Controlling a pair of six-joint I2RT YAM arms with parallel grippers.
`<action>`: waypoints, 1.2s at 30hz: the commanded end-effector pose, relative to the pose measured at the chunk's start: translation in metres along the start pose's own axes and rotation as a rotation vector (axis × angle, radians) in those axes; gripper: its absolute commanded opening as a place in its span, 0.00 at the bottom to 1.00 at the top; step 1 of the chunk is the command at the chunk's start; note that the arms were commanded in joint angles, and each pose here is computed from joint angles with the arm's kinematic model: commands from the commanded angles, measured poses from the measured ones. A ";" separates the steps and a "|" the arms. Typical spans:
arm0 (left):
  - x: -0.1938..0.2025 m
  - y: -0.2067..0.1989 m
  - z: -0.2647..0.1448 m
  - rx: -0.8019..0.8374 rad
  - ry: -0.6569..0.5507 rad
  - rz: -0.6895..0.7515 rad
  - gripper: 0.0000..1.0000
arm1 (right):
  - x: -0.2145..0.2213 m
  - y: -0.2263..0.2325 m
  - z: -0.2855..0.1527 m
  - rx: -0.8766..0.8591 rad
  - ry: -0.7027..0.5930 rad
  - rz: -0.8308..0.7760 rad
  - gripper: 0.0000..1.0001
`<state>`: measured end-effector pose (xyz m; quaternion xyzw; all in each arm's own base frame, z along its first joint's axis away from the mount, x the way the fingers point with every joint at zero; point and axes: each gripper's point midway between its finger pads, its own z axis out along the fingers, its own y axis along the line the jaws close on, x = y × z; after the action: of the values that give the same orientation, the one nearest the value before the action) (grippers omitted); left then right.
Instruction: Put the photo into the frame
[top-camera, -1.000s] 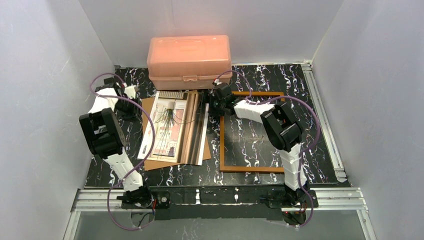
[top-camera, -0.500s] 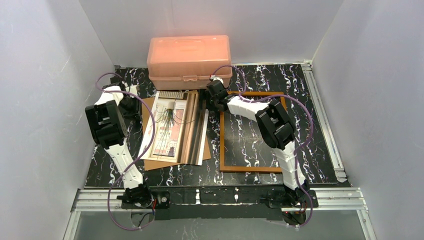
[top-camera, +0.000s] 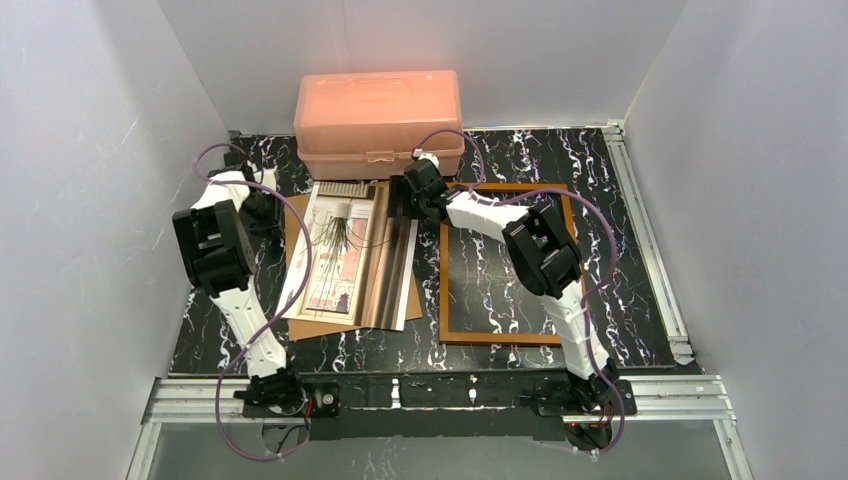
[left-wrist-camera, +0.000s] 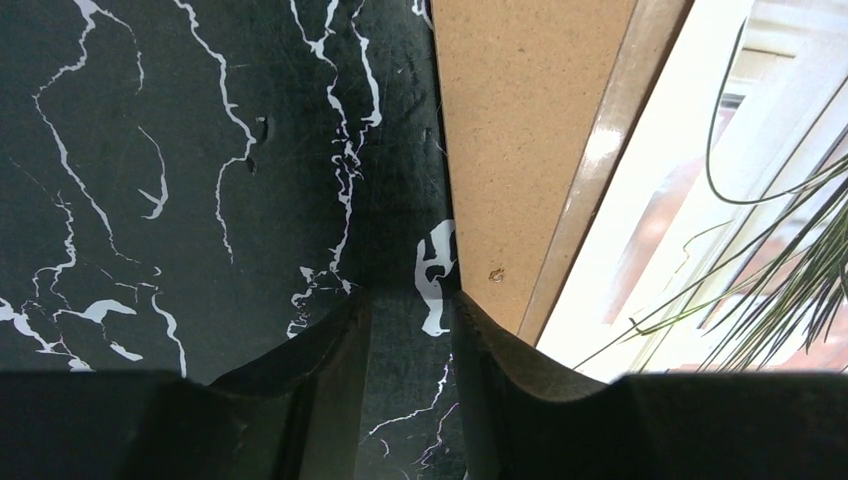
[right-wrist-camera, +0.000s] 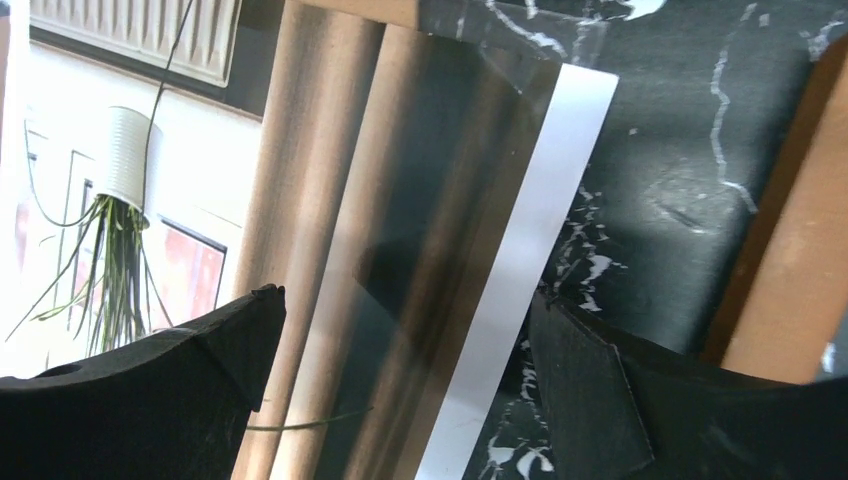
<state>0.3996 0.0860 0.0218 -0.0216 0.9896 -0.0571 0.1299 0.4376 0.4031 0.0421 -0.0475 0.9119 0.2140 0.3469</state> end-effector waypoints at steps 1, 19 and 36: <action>0.002 -0.011 0.010 0.017 0.021 0.011 0.33 | 0.078 0.007 0.005 -0.026 0.219 0.049 0.99; 0.012 -0.016 0.015 0.032 0.049 0.030 0.32 | 0.042 0.078 -0.046 -0.408 0.156 0.238 0.97; 0.004 -0.012 0.009 0.010 0.031 0.044 0.29 | 0.000 -0.004 -0.038 -0.013 0.047 -0.017 0.99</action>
<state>0.4067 0.0859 0.0211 -0.0053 0.9895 -0.0388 0.1391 0.3971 0.4002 0.0648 -0.0466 0.9130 0.2704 0.3018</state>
